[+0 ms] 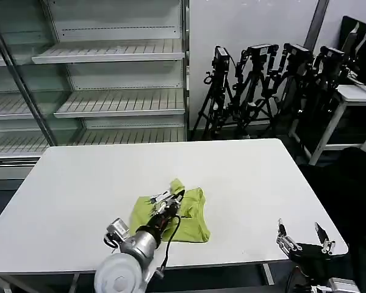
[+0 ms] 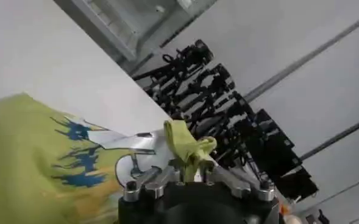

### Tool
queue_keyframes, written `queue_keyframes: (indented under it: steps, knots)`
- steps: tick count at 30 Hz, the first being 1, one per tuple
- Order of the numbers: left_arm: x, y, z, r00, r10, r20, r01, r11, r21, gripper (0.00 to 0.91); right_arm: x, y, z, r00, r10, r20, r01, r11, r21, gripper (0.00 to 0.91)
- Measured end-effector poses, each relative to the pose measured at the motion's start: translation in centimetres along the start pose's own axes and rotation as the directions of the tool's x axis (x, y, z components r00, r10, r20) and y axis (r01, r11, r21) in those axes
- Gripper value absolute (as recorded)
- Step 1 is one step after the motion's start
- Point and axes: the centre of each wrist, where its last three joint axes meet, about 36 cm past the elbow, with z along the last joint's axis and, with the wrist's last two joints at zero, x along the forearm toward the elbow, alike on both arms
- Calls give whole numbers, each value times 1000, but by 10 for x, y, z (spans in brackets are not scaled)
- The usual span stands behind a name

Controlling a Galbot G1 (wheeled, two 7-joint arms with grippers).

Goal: Fold and organize the clothes.

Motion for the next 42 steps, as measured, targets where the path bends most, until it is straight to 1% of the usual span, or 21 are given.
queue_keyframes:
  steps: [9, 14, 17, 22, 25, 28, 33, 37, 42]
  knots:
    - [7, -8, 6, 1000, -9, 15, 9, 1000, -14, 907, 2, 0, -3, 1000, 4, 6, -4, 1000, -4, 907]
    - [25, -4, -1, 998, -42, 46, 44, 997, -62, 907, 1, 0, -4, 1000, -9, 8, 9, 1000, -2, 907]
    - [39, 4, -11, 994, -75, 78, 83, 991, -109, 907, -1, 1, -4, 1000, -19, 11, 19, 1000, -1, 907]
    - [58, 26, -26, 980, -156, 122, 176, 969, -173, 907, -6, 2, -4, 999, -33, 20, 33, 999, 0, 907]
    - [66, 37, -37, 970, -196, 146, 222, 955, -197, 907, -7, 2, -6, 999, -36, 27, 36, 999, 3, 907]
    - [68, 46, -43, 962, -225, 153, 254, 944, -210, 907, -7, 1, -7, 999, -37, 31, 37, 999, 6, 907]
    - [67, 61, -45, 951, -272, 146, 300, 927, -227, 907, -5, -3, -10, 999, -32, 36, 31, 999, 10, 907]
    - [62, 72, -41, 944, -305, 125, 327, 914, -239, 907, -2, -5, -12, 999, -23, 39, 22, 1000, 15, 907]
    - [57, 79, -36, 942, -322, 91, 335, 911, -241, 907, -1, -6, -10, 1000, -12, 28, 12, 1000, 15, 907]
